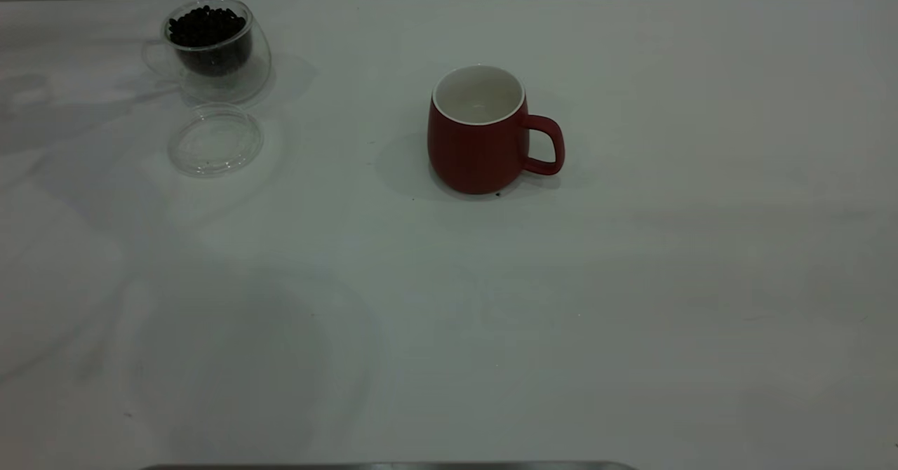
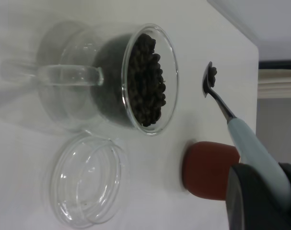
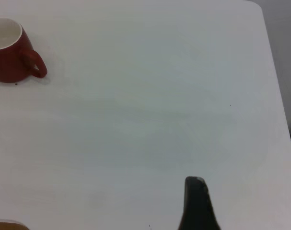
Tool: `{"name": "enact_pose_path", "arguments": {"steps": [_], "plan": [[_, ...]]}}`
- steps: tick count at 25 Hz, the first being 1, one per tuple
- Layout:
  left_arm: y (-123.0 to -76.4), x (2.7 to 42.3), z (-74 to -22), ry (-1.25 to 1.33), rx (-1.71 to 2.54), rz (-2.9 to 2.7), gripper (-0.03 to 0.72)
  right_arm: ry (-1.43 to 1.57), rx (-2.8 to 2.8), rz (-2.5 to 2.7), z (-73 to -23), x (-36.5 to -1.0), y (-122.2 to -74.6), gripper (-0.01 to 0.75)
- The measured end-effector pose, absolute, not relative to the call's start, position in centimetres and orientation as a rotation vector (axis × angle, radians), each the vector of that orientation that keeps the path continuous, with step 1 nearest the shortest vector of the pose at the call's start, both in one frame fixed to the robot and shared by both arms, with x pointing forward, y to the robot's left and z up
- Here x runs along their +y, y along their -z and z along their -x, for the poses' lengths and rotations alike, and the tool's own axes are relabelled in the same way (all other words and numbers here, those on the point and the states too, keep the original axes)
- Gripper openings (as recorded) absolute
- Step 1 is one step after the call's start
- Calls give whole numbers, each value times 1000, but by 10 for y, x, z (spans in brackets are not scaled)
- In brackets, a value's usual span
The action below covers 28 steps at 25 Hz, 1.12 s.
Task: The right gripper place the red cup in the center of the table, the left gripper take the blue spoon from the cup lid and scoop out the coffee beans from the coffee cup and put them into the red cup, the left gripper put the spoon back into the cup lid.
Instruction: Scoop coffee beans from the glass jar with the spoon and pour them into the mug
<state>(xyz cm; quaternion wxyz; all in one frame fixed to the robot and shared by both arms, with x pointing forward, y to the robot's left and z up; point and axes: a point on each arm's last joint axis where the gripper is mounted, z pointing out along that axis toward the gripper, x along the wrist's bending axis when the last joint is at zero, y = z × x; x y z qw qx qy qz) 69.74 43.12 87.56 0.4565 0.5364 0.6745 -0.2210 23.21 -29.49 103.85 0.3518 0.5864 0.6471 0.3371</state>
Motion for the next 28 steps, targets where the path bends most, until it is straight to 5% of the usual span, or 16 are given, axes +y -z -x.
{"name": "enact_pose_path", "arguments": {"steps": [28], "plan": [[-879, 317, -716, 711, 1554, -1495, 126, -872, 1675, -1518, -232, -295, -1039, 546]]}}
